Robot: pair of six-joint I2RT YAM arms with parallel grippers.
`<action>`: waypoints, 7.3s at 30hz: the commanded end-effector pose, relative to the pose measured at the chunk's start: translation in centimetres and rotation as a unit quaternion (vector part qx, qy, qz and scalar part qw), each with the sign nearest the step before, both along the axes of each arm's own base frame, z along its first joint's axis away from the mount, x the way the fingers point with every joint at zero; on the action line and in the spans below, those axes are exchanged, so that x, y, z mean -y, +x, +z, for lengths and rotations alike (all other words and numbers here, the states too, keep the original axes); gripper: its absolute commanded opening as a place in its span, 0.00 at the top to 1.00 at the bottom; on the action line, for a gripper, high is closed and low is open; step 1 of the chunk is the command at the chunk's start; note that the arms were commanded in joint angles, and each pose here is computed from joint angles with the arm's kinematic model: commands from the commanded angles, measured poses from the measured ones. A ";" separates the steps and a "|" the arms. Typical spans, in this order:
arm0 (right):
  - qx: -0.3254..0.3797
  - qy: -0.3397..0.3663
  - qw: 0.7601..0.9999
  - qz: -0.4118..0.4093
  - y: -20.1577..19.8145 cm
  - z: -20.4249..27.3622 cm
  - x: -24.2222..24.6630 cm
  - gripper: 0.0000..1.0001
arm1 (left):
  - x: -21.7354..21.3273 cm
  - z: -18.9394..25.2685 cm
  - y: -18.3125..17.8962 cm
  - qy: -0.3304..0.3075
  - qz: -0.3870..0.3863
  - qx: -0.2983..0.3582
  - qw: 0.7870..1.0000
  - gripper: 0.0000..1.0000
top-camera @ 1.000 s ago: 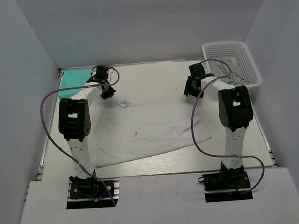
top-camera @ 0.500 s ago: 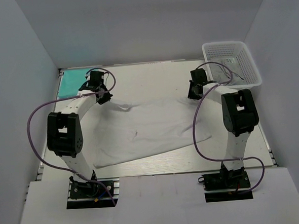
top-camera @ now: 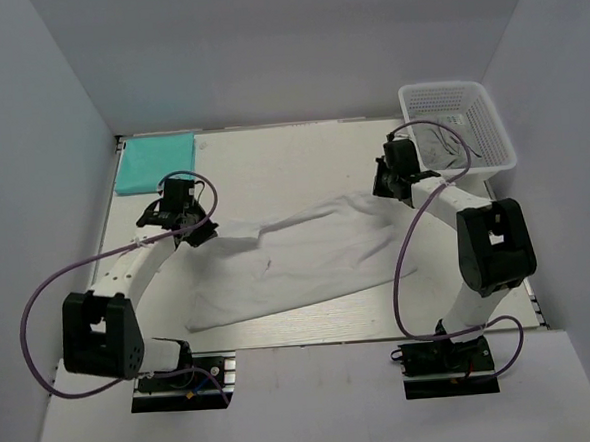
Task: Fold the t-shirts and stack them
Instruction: Grap the side of the flattened tshirt furthest away from the robot with both arms, then fold the other side of the tshirt into a rectangle, then rotate the tshirt 90 degrees, then grab the bottom of the folded rectangular tshirt with both arms
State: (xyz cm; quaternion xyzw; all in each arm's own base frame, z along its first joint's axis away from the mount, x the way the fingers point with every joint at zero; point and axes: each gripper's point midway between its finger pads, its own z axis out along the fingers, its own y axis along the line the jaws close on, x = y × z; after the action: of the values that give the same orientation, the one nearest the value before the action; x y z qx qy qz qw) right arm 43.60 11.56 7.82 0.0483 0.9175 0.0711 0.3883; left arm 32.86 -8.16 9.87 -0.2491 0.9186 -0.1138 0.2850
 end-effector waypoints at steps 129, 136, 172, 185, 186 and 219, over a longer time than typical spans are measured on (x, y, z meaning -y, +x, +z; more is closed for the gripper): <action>-0.095 0.098 0.984 0.110 -15.9 -5.2 -4.5 0.10 | -0.7 -10.5 -2.5 0.008 0.030 -0.145 0.989 0.00; -0.155 0.137 0.971 0.117 -21.1 -8.0 -5.1 0.10 | 2.0 -11.9 9.3 0.038 -0.027 -0.146 0.988 0.00; -0.171 0.055 0.832 0.525 -37.0 -3.3 -17.8 0.10 | 26.8 0.4 33.7 -0.181 -0.185 0.315 0.913 0.00; -0.068 0.037 0.936 0.342 -30.8 0.8 -15.4 0.10 | 24.0 16.8 29.5 -0.143 -0.235 0.371 0.887 0.00; -0.062 0.024 0.947 0.315 -30.1 0.8 -14.5 0.10 | 23.9 16.3 28.6 -0.140 -0.247 0.352 0.892 0.00; -0.206 0.156 0.934 0.247 -35.6 -4.4 -11.2 0.10 | 15.2 -6.0 -23.8 -0.164 -0.360 -0.126 0.910 0.07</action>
State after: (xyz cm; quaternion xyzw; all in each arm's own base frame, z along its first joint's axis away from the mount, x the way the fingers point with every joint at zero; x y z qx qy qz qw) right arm 7.92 22.11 3.32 -0.1368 0.9405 0.2735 0.1481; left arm 8.84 -23.21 3.71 0.0478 0.9406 -0.3324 0.0502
